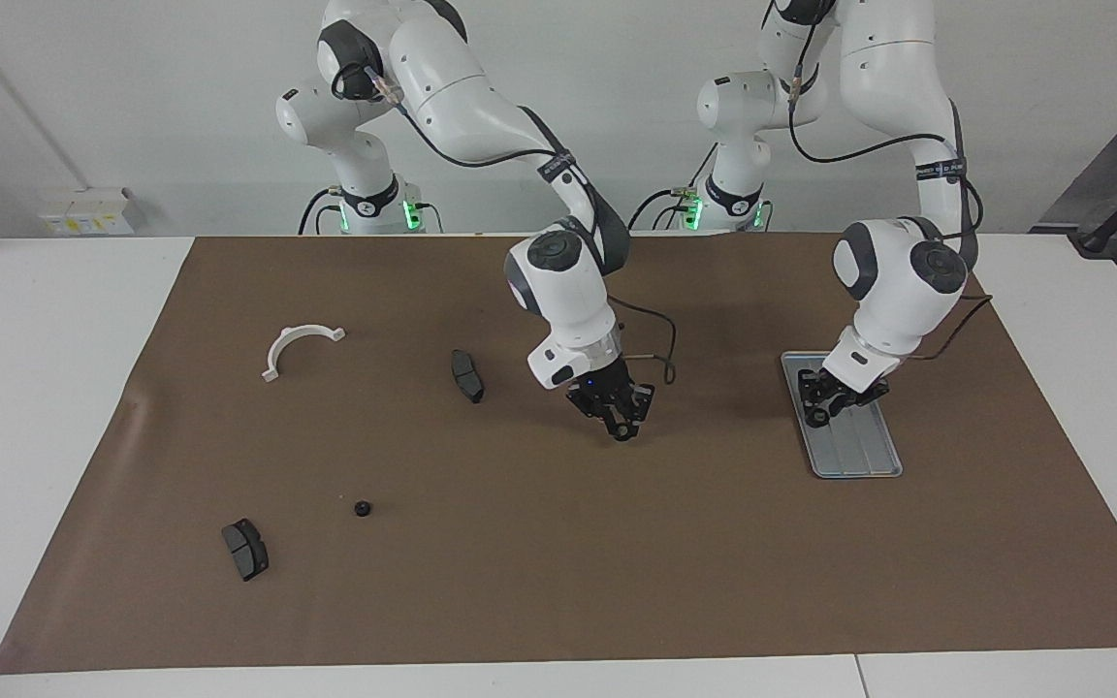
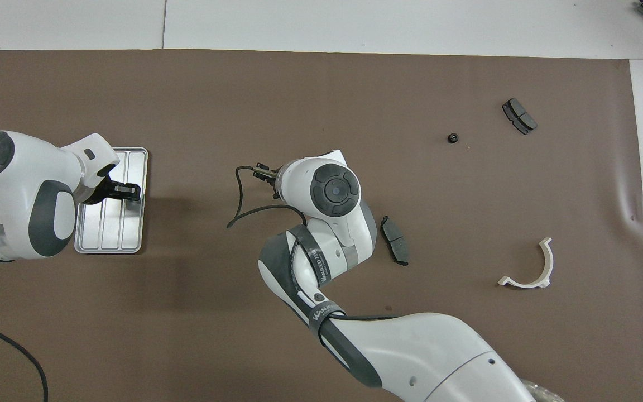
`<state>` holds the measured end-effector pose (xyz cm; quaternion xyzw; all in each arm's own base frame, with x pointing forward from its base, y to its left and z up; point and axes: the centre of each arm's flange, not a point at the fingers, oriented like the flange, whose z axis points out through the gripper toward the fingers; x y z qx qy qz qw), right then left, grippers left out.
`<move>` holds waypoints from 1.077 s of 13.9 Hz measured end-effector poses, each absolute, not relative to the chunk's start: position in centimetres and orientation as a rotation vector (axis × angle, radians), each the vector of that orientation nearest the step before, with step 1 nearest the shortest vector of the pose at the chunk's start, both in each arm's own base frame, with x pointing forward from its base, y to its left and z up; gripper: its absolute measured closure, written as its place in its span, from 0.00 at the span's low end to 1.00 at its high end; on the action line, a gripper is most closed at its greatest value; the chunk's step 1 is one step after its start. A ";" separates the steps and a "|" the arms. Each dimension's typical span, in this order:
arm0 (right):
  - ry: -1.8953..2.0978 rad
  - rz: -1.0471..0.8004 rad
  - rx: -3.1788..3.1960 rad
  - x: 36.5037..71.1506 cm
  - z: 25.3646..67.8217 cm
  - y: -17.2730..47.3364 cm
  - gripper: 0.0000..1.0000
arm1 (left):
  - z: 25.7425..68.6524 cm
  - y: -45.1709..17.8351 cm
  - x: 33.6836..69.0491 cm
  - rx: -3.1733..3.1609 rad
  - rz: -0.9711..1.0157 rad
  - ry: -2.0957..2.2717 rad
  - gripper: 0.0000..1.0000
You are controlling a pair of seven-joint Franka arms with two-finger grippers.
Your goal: Pick bearing gear from pile to tray
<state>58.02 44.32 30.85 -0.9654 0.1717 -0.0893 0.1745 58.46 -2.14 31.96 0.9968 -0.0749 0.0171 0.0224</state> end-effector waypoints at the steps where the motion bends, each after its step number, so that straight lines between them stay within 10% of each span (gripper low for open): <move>1: 0.479 -0.246 -2.743 57.6 30.5 44.6 0.65 | 32.1 -2.2 58.5 3.087 0.059 -0.235 0.33; 4: 0.477 -0.251 -2.756 57.7 30.2 44.3 0.48 | 32.9 -2.5 58.9 3.086 0.083 -0.242 0.00; 8: 0.391 -0.388 -2.828 59.2 31.5 42.3 0.01 | 35.5 -4.0 60.2 3.084 0.114 -0.188 0.00; 15: 0.320 -0.422 -2.964 65.3 41.2 26.7 0.00 | 36.5 -15.0 59.3 3.075 0.122 0.080 0.02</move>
